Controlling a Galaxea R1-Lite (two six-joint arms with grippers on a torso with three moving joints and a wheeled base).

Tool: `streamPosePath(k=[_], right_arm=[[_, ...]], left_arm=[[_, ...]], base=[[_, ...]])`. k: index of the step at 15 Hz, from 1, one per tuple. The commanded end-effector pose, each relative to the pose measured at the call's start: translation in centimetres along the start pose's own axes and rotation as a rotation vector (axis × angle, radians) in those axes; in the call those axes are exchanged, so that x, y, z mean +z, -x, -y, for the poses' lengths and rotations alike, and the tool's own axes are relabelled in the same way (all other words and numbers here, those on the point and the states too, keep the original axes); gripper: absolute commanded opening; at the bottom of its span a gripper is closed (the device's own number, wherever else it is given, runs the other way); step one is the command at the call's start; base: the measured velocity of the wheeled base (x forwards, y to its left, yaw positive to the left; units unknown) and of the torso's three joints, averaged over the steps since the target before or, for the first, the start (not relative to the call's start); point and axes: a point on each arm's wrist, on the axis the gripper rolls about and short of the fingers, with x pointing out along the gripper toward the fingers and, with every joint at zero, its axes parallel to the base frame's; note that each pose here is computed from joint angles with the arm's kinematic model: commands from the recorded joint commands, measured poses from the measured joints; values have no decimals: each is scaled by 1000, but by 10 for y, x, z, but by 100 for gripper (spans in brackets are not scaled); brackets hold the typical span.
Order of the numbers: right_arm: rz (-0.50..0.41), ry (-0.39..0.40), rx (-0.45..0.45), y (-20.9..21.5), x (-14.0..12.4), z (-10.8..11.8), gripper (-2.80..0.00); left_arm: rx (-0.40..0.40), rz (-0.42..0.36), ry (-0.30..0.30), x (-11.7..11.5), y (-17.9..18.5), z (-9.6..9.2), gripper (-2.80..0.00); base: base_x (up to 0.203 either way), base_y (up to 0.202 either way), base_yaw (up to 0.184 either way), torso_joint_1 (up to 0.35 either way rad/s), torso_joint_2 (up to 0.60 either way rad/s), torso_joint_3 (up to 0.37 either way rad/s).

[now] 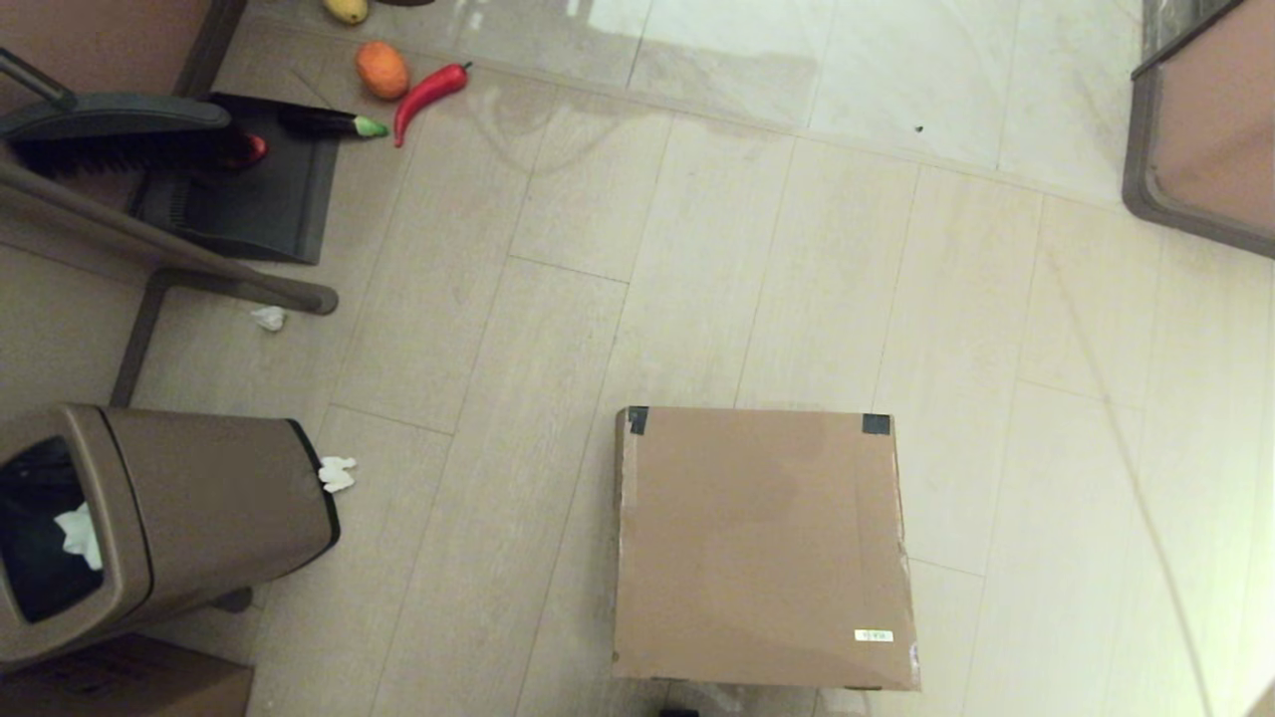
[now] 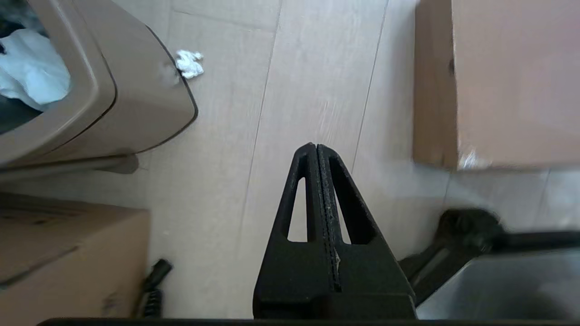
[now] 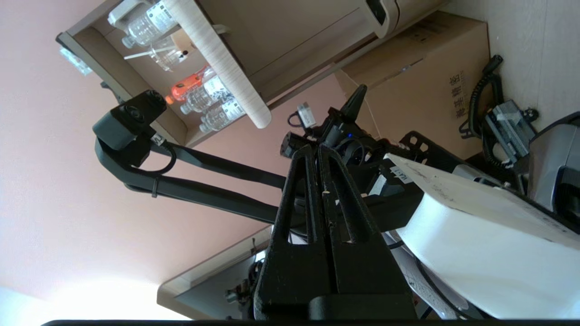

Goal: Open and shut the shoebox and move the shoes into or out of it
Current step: Close the shoe box

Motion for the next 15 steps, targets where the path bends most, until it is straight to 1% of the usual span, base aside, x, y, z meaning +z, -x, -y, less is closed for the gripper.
streamPosePath(k=[1, 3, 5, 6, 7, 8, 9, 10, 11, 12, 13, 14, 15], right_arm=[[16, -2, -10, 1, 0, 0, -280], [89, -23, -40, 5, 2, 5, -280], [233, -38, -80, 9, 2, 13, -280], [313, -30, -110, 13, 3, 15, -280], [390, -4, -146, 17, 3, 21, -280], [471, 68, -194, 19, 1, 30, -280], [537, 188, -262, 20, -1, 41, -280], [570, 312, -340, 19, -4, 52, -280], [599, 453, -466, 18, -10, 68, -280], [587, 565, -625, 15, -22, 89, -280], [533, 642, -814, 13, -43, 113, -280], [477, 686, -972, 14, -65, 129, -280], [436, 714, -1046, 16, -86, 137, -280]], left_arm=[[0, 25, 8, -1, 2, 0, -280], [0, 26, 8, -1, 2, 0, -280], [0, 25, 8, -1, 2, 0, -280], [0, 25, 8, -1, 2, 0, -280], [0, 24, 8, -1, 2, 0, -280], [0, 25, 8, -1, 2, 0, -280], [0, 25, 8, -1, 2, 0, -280], [0, 24, 9, -1, 2, 0, -280], [0, 25, 9, -1, 2, 0, -280], [0, 25, 9, -1, 2, 0, -280], [0, 24, 8, -1, 2, 0, -280], [0, 26, 11, -1, 2, 0, -280], [-1, 26, 13, -1, 2, 0, -280]], base=[[0, 0, 0, 0, 0, 0], [0, 0, 0, 0, 0, 0], [0, 0, 0, 0, 0, 0], [0, 0, 0, 0, 0, 0], [0, 0, 0, 0, 0, 0], [0, 0, 0, 0, 0, 0], [0, 0, 0, 0, 0, 0], [0, 0, 0, 0, 0, 0], [0, 0, 0, 0, 0, 0], [0, 0, 0, 0, 0, 0], [0, 0, 0, 0, 0, 0], [0, 0, 0, 0, 0, 0], [0, 0, 0, 0, 0, 0]])
